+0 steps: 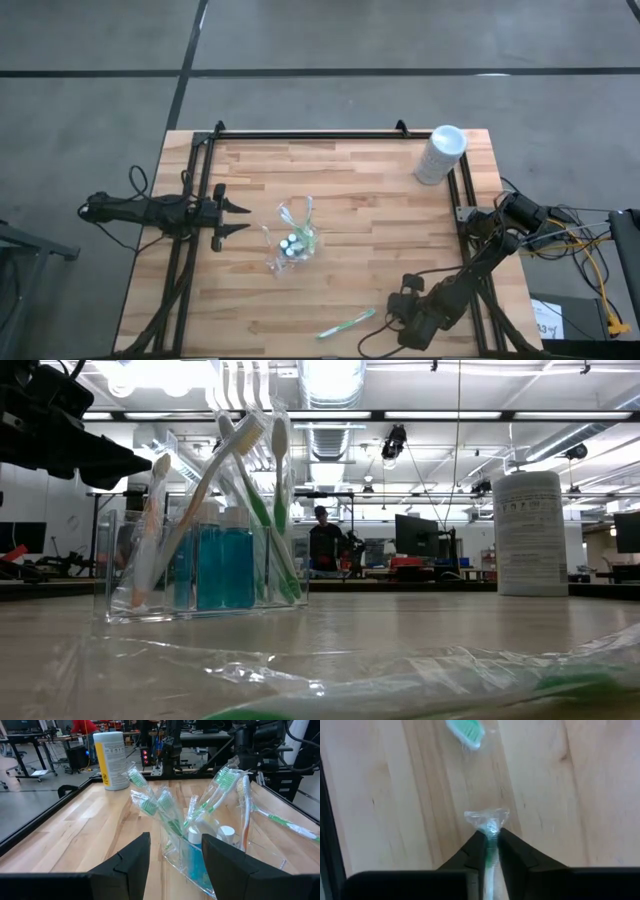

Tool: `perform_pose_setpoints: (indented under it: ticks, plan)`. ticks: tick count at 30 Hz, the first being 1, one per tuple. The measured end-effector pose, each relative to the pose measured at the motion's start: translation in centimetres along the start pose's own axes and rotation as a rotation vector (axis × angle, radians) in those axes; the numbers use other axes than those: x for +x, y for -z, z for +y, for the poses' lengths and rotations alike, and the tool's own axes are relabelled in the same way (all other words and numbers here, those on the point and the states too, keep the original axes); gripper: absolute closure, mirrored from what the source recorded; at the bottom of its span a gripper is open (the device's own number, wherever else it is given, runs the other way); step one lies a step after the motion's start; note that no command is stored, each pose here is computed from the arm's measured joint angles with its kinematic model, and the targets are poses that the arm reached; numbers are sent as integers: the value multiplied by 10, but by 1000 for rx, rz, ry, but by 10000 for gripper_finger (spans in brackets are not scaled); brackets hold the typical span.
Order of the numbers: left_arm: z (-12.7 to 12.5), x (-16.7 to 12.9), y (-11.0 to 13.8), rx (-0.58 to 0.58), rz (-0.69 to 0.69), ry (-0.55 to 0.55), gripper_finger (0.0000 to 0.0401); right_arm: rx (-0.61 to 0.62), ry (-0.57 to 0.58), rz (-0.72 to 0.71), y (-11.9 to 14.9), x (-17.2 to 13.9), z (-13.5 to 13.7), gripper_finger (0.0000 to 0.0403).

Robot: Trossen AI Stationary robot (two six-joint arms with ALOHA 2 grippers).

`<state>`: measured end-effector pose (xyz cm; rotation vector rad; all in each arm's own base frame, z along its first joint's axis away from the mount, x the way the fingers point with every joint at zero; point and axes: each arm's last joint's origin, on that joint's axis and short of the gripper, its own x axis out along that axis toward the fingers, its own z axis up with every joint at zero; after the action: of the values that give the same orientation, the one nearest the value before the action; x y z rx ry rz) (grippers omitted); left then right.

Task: Pick & Place toothbrushing station
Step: Put the green toothbrush into the transparent organizer

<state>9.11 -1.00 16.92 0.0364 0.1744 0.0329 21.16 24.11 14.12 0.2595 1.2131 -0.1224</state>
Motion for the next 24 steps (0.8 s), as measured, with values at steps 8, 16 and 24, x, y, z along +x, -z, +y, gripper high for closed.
perform_pose_setpoints:
  ticks: [8, 16, 24]
  plan:
    - [0, 0, 0, 0, 0, 0, 220, 14, 4, -112, -5, -4, 2, 393]
    - [0, 0, 0, 0, 0, 0, 220, 25, 27, -335, -17, -32, -2, 394]
    - [0, 0, 0, 0, 0, 0, 220, 0, 116, -694, -36, -78, -11, 394]
